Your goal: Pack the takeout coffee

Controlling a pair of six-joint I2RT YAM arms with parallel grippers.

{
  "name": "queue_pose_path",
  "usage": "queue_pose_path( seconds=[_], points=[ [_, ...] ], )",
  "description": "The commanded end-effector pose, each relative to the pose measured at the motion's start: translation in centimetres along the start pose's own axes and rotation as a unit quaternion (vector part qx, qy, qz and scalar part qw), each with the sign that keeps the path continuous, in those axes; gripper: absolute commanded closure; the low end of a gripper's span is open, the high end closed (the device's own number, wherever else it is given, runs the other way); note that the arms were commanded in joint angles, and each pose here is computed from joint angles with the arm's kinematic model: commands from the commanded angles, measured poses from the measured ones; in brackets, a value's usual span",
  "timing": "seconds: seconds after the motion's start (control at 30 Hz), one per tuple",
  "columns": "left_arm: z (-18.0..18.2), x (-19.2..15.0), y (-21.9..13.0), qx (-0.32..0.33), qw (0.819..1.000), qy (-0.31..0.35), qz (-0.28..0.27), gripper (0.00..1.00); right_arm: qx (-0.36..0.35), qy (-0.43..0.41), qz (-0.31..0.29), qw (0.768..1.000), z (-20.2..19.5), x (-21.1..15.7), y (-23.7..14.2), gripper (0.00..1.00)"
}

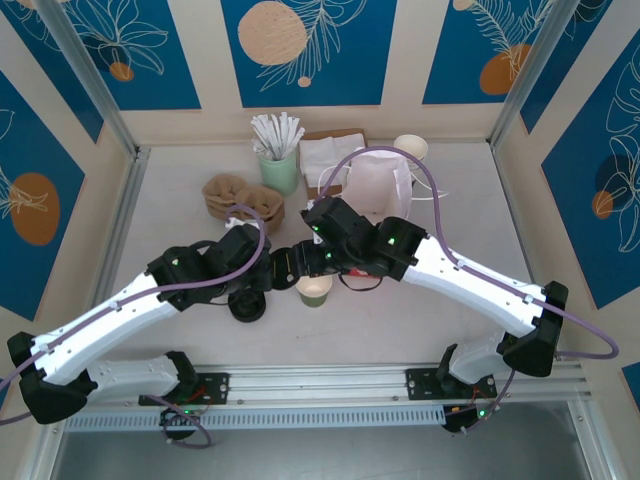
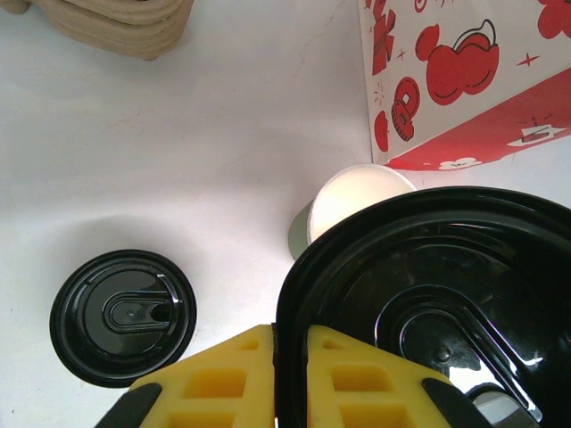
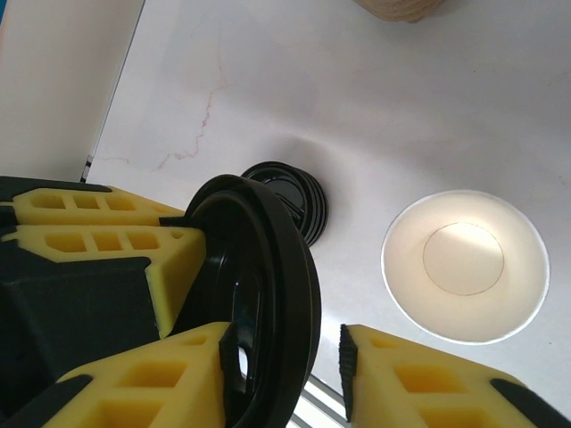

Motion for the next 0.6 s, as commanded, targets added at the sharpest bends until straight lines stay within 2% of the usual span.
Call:
queue_pose_path(
  seconds=[0.0,0.27,0.57],
  points=[
    [-1.2,0.6,-1.0,-0.023,1.0,0.0,-0.012,0.88,0.019,-0.004,-0.003,1.0,0.7,0.6,0.0,0.66],
    [-1.4,0.7,-1.2,-0.029,0.999,0.0,-0.014,0.88,0.022,-0.001,0.003,1.0,0.6,0.5,0.6,0.69],
    [-2.3,0.9,-1.4,-0.052,0.998,0.013,-0.019,0.86,0.026,-0.002,-0.005,1.0,0.4,0.8,0.1,0.92]
  ],
)
Point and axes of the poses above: each hand's point on the last joint's axis, 136 mm out from that joint toward the fingers, its own y axis out along the fingers, its own z axis along the line the jaws close on, x = y × z, the point moved 3 cm from there along -y, back along the fingers, and after that the axes turned 12 degrees about -y, right-handed, at the moved point
